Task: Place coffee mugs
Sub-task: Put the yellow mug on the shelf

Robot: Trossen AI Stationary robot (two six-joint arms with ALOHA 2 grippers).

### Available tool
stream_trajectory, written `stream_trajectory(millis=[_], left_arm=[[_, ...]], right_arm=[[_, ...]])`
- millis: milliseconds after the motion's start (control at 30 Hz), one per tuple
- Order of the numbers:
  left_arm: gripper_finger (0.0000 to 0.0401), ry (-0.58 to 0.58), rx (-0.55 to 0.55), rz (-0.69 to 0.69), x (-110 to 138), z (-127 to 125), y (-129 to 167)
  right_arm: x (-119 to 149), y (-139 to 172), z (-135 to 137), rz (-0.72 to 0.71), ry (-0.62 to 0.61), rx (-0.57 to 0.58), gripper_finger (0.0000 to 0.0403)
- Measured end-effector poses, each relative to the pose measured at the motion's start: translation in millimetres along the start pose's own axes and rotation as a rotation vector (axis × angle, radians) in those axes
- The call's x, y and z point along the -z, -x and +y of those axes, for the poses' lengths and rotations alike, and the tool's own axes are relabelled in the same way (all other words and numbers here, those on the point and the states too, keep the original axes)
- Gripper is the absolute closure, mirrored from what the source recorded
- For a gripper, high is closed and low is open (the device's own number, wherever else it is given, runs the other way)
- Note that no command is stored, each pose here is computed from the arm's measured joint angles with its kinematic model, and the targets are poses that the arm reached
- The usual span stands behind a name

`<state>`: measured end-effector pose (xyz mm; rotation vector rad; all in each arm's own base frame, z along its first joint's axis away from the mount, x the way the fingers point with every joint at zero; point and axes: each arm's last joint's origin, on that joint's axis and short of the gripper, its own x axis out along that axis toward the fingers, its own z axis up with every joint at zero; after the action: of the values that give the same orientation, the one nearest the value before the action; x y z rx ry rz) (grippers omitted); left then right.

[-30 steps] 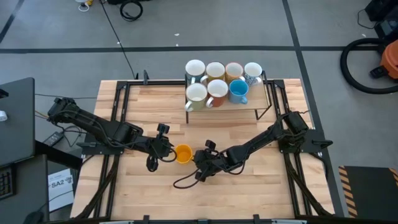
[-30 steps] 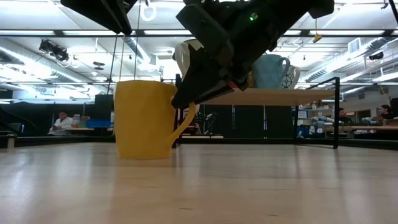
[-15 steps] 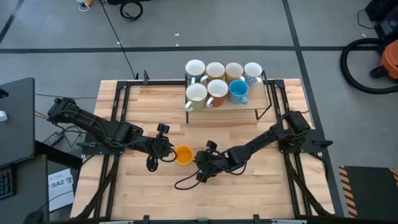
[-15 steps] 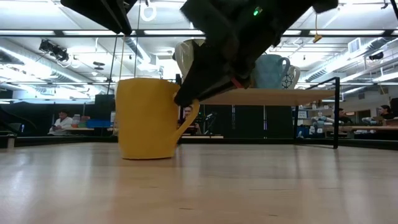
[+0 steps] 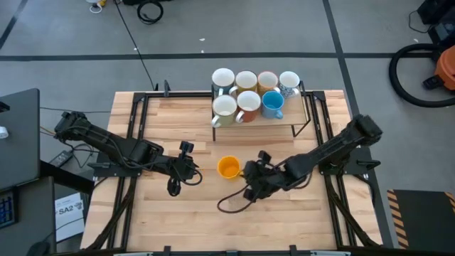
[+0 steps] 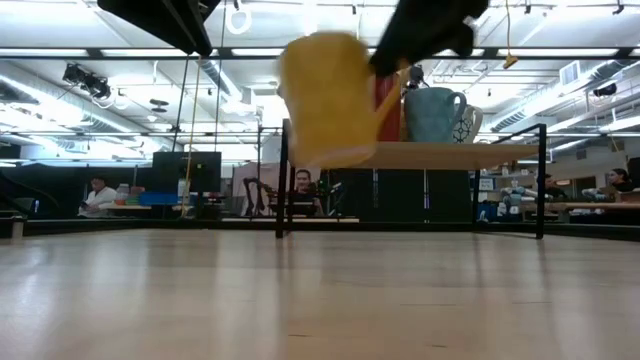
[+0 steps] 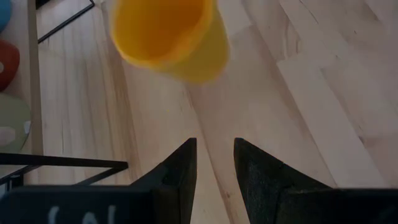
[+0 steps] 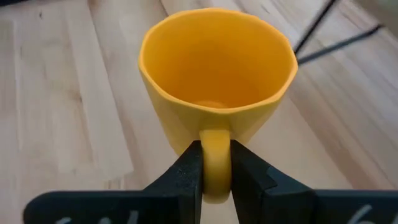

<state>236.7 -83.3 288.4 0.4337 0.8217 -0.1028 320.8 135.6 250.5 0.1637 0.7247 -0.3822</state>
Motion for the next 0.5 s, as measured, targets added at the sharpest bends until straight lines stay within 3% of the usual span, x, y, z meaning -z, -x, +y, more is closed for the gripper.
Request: stream_trajectory(millis=[500], left_arm=[[0.0287, 0.0, 0.0, 0.0, 0, 0, 0]], right_arm=[[-6, 125, -78, 0.058, -0.173, -0.007, 0.0339]])
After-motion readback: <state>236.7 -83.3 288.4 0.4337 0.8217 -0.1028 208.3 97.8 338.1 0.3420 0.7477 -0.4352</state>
